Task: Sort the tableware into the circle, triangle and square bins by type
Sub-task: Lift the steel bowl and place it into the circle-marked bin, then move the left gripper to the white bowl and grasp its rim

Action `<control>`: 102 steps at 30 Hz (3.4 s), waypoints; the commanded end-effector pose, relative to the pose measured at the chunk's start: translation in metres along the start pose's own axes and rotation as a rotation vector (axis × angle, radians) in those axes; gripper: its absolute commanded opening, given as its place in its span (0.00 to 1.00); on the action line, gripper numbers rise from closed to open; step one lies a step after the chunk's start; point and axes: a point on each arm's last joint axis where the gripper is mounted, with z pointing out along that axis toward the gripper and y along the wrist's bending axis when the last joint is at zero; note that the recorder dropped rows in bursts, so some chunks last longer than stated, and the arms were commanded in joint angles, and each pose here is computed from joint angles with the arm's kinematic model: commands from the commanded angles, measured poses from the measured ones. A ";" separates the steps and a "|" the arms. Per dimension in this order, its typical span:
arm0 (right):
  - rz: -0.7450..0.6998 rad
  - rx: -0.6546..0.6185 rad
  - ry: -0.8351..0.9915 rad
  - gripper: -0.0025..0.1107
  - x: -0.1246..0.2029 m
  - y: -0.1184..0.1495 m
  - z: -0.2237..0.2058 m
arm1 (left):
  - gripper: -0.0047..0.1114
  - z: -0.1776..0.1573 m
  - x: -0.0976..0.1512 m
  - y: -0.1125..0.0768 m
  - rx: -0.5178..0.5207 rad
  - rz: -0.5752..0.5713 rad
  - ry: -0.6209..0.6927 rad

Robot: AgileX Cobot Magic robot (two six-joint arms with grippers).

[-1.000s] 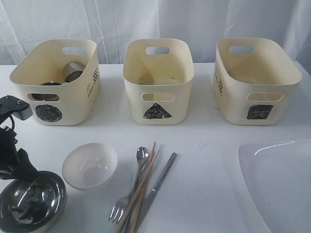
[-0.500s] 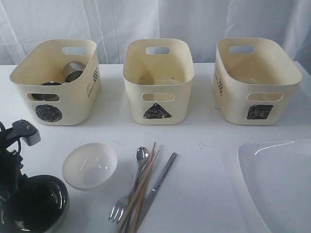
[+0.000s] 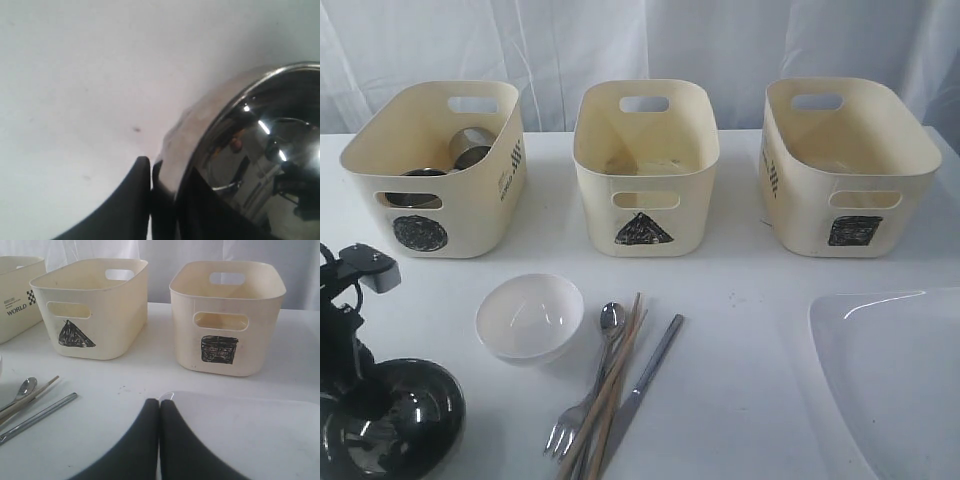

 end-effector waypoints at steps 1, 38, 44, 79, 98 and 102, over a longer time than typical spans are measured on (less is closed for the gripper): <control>0.002 -0.001 -0.005 0.02 0.001 0.000 0.000 | 0.04 -0.040 -0.006 0.001 -0.135 0.044 0.047; 0.002 -0.001 -0.003 0.02 0.001 0.000 0.000 | 0.04 -0.114 -0.137 0.090 -0.833 -0.119 -1.193; 0.002 -0.001 -0.003 0.02 0.001 0.000 0.000 | 0.07 -0.110 -0.143 0.096 -0.819 -0.135 -1.198; 0.002 -0.001 -0.005 0.02 0.001 0.000 0.000 | 0.49 -0.111 -0.056 -0.026 0.025 -0.487 -0.448; 0.009 -0.001 -0.005 0.02 0.001 0.000 0.000 | 0.66 -0.030 -0.064 -0.007 0.294 -0.617 -0.560; 0.009 -0.001 -0.005 0.02 0.001 0.000 0.000 | 0.65 -0.024 -0.064 -0.002 0.253 -0.579 -0.562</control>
